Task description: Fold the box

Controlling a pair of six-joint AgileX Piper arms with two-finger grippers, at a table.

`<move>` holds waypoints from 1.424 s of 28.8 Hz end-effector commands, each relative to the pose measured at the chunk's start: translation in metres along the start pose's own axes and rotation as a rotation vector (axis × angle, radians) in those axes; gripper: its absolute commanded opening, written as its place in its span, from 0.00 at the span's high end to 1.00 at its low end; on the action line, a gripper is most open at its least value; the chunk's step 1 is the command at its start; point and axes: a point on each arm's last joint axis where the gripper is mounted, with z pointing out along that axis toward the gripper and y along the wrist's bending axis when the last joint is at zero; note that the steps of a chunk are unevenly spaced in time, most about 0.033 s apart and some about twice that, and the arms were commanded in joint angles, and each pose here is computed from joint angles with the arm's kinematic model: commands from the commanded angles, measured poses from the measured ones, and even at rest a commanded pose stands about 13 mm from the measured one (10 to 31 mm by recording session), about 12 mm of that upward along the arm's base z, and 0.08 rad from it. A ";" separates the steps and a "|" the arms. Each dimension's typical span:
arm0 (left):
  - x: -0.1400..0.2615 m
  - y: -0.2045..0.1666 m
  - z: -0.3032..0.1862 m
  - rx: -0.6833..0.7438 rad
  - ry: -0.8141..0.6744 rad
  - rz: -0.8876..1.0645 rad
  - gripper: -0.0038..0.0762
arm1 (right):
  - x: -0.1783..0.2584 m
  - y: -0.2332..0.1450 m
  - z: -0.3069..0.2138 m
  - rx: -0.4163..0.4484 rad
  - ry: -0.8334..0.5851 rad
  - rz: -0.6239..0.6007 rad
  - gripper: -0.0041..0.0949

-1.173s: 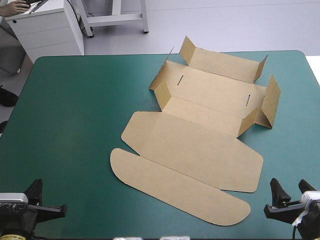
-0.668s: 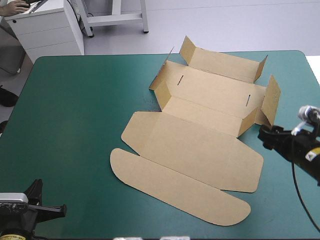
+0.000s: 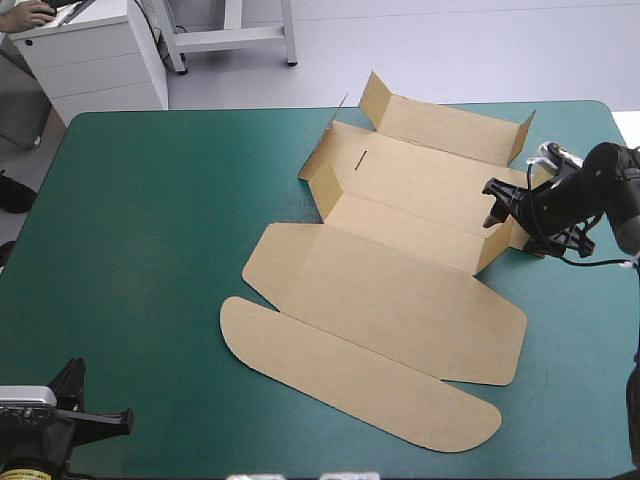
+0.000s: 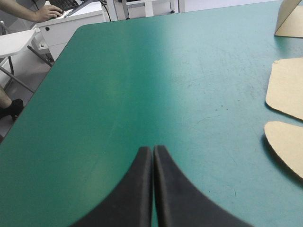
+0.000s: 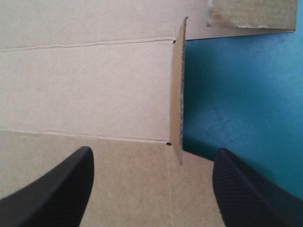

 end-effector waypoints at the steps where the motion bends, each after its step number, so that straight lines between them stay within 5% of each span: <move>1: -0.014 0.000 -0.001 0.005 -0.077 -0.001 0.96 | -0.015 -0.005 -0.007 -0.028 -0.043 0.014 0.30; 16: -0.014 0.000 -0.001 0.005 -0.077 -0.001 0.96 | -0.028 -0.015 0.043 -0.023 0.075 -0.027 0.33; 19: -0.014 0.000 -0.001 0.005 -0.077 -0.001 0.96 | -0.029 -0.017 0.049 -0.018 0.091 -0.032 0.47; 24: -0.014 0.000 -0.001 0.005 -0.077 -0.001 0.96 | -0.028 -0.019 0.055 -0.010 0.126 -0.056 0.94; 25: -0.014 0.000 -0.001 0.005 -0.077 -0.001 0.96 | -0.028 -0.019 0.055 -0.010 0.126 -0.056 0.97; 35: -0.014 0.000 -0.001 0.005 -0.077 -0.001 0.96 | -0.033 -0.011 0.050 -0.056 0.094 -0.253 0.97; 41: -0.014 0.000 -0.001 0.005 -0.077 -0.001 0.96 | -0.045 0.014 0.024 -0.086 0.022 -0.483 0.97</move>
